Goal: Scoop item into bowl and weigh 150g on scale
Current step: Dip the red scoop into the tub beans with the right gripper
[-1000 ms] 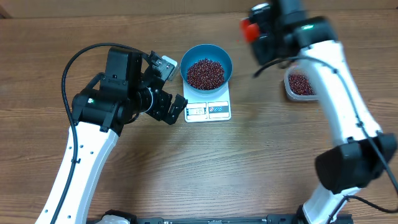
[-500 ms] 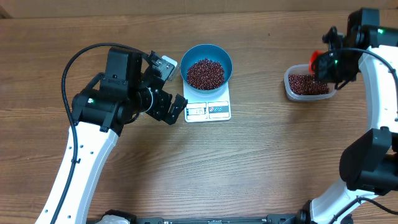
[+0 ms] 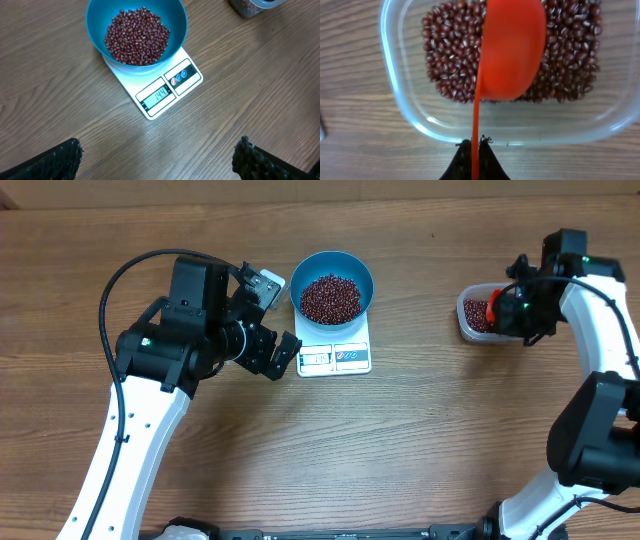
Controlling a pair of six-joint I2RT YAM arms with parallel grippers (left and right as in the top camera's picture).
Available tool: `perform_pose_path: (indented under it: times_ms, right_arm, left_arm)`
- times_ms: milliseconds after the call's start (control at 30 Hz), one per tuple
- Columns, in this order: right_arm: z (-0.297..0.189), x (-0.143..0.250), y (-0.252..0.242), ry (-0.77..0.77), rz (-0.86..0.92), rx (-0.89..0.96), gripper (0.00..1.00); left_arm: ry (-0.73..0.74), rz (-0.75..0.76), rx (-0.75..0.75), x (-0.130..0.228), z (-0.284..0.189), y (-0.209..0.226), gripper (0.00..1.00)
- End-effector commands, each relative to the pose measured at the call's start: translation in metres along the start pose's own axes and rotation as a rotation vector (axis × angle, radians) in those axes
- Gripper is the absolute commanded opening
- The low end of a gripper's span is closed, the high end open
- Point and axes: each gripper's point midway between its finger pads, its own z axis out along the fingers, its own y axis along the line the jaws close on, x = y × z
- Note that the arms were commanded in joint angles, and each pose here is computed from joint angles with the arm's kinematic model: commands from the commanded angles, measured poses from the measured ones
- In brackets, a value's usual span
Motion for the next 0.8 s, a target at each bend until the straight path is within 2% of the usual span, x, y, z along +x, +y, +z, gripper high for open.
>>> perform_pose_path:
  times_ms: [0, 767]
  right_arm:
    - [0.007, 0.005, -0.004, -0.010, 0.000, 0.013, 0.04]
    - [0.019, 0.012, 0.023, 0.003, -0.140, -0.059, 0.04]
  left_arm:
    - [-0.011, 0.017, 0.004, -0.005, -0.001, 0.000, 1.00]
    - [-0.011, 0.017, 0.004, -0.005, -0.001, 0.000, 1.00]
